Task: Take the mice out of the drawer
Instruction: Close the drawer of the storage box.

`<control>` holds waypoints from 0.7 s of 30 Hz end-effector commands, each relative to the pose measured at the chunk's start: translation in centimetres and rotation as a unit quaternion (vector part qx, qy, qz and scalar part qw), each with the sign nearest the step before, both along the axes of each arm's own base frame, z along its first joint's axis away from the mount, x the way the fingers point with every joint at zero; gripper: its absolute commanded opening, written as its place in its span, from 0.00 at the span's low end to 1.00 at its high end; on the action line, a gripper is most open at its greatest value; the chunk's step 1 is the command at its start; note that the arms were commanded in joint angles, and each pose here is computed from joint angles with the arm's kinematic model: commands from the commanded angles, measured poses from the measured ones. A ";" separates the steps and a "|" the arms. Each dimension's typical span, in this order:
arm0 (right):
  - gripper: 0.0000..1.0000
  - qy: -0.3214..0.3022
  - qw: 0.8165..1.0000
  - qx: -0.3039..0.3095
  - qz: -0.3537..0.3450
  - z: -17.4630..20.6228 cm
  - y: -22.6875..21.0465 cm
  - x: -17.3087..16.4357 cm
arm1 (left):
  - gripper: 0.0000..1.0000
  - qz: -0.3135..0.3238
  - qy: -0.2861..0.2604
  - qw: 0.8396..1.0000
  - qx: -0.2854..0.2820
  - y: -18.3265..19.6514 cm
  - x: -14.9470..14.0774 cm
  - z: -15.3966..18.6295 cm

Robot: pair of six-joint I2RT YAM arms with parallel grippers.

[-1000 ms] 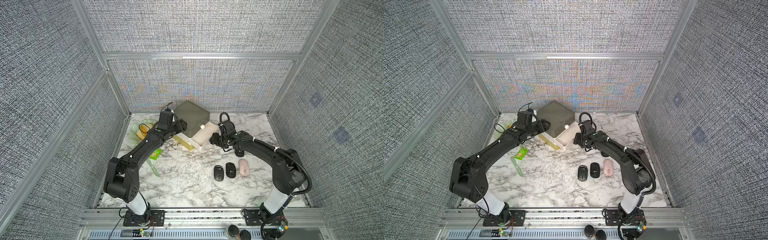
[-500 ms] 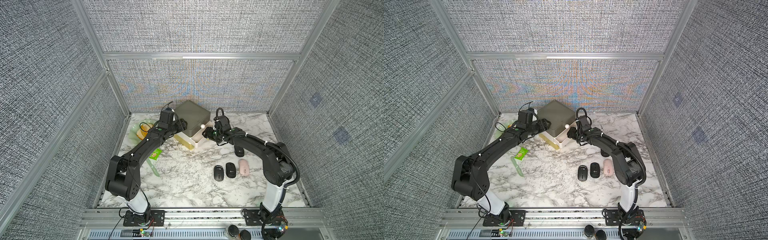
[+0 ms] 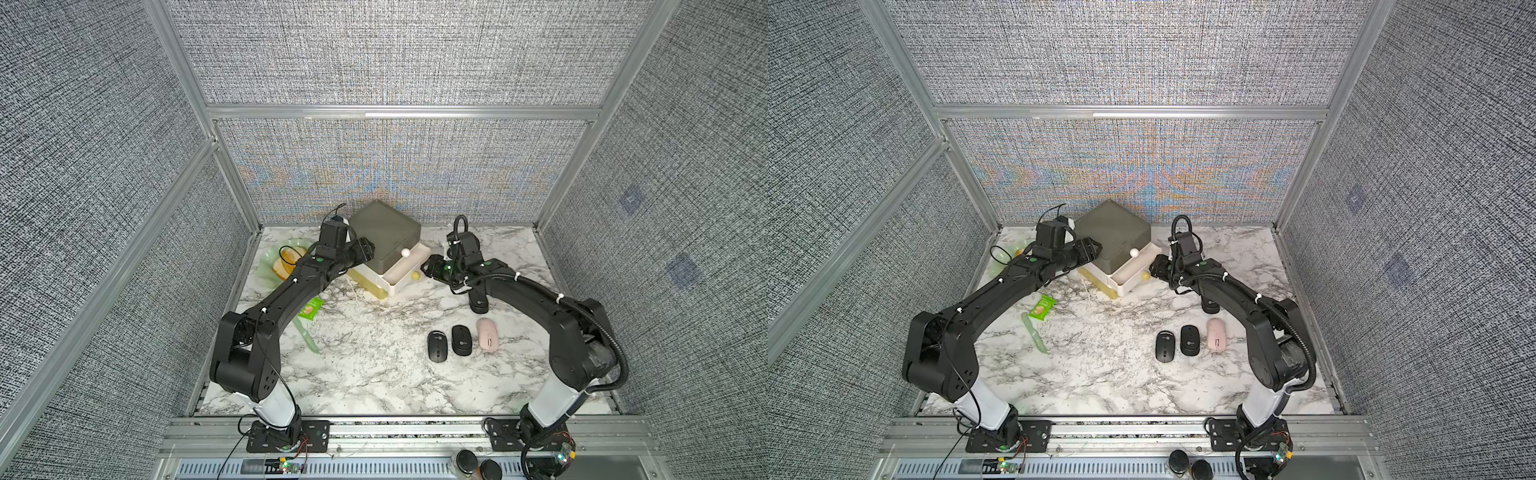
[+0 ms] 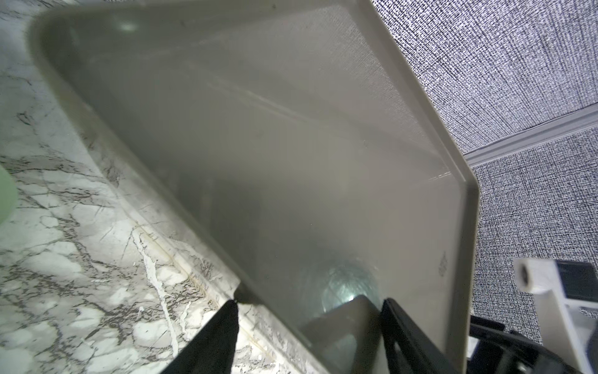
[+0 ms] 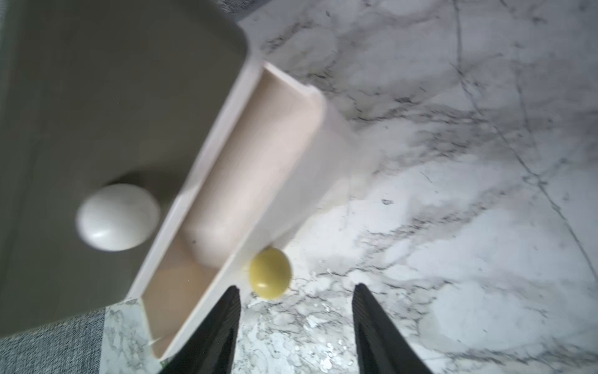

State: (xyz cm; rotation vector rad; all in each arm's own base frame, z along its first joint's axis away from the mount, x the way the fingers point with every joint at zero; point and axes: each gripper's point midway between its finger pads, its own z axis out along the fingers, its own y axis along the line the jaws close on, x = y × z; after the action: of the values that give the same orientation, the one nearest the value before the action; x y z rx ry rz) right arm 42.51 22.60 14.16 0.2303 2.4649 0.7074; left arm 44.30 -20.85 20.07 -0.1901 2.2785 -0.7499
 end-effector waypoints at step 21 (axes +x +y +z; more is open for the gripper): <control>0.44 -0.010 0.999 0.046 0.025 -1.5 5.3 6.4 | 0.66 -0.022 0.053 0.998 0.035 0.3 -1.4 -3.0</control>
State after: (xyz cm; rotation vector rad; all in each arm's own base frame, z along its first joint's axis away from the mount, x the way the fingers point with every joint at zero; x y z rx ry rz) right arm 48.41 27.15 11.76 0.2023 2.4641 0.7909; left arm 44.80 -21.21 20.01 -0.1651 2.2761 -0.7559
